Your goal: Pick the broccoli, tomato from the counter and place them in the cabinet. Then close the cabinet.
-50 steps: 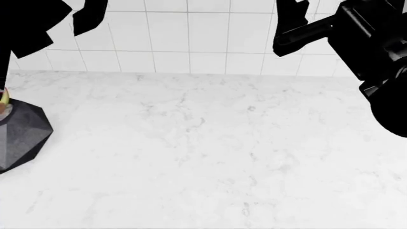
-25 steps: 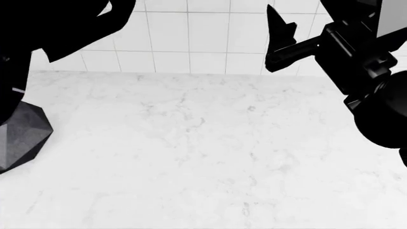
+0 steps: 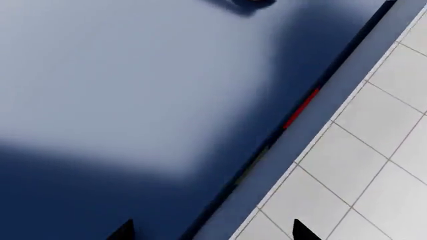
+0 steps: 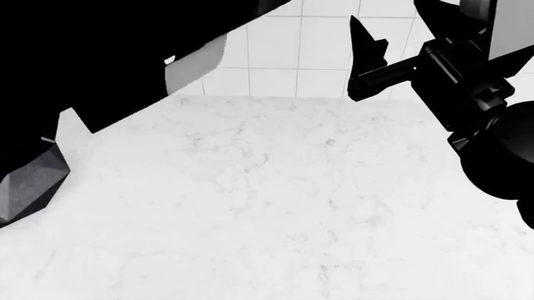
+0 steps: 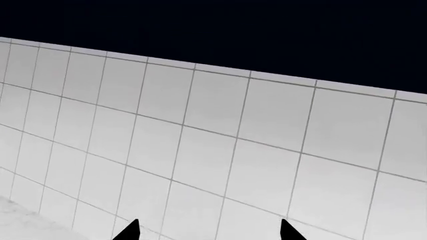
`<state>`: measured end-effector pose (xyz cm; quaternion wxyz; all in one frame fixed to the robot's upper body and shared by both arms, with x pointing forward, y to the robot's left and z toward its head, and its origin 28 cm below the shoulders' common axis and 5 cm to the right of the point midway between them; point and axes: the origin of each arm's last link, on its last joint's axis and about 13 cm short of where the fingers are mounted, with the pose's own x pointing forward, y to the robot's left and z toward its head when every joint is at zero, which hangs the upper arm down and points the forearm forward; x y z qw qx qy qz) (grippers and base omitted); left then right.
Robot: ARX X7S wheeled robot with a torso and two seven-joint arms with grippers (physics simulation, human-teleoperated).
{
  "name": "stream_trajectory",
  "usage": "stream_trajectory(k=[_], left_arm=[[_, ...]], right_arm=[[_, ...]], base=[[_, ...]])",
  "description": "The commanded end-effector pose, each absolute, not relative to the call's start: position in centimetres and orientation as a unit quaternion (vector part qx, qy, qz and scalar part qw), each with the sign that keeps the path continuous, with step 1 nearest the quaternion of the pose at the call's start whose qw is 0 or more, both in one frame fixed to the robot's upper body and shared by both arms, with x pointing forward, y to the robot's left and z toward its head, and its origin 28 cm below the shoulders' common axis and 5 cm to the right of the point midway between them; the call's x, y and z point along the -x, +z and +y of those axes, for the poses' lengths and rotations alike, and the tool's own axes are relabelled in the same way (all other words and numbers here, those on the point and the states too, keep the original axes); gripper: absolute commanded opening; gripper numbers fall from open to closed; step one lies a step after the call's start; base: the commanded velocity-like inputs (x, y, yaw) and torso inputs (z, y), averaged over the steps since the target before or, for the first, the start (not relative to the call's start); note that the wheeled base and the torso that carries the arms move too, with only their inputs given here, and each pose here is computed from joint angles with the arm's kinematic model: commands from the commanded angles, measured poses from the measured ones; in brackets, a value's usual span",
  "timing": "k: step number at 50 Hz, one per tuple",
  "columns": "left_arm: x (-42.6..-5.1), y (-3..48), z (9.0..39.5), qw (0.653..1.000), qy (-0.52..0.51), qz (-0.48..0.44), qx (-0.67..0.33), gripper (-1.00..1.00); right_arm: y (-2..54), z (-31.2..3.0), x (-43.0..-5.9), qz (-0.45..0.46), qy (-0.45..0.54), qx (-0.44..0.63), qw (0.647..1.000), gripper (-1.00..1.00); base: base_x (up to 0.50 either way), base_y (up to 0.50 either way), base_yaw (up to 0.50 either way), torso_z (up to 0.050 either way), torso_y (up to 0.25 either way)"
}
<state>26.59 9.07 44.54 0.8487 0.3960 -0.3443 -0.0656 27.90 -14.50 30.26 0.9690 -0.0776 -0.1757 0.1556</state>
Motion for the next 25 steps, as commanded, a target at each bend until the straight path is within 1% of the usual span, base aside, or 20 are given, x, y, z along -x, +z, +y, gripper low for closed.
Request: stream_trajectory(k=[1, 16, 25], left_arm=[[-27.4, 37.4, 9.6, 0.871, -0.216, -0.216, -0.385, 1.00], [-24.9, 33.5, 14.7, 0.889, -0.198, -0.261, -0.320, 1.00], [-24.1, 30.6, 16.8, 0.903, -0.182, -0.264, -0.286, 1.00]], right_arm=[[30.1, -14.4, -27.9, -0.175, 0.154, 0.078, 0.969, 1.00], [30.4, -14.0, -28.0, -0.172, 0.157, 0.088, 0.969, 1.00], [30.3, -14.1, -27.9, -0.170, 0.154, 0.090, 0.969, 1.00]], base=[[0.00, 0.00, 0.00, 0.000, 0.000], [0.00, 0.00, 0.00, 0.000, 0.000], [0.00, 0.00, 0.00, 0.000, 0.000]])
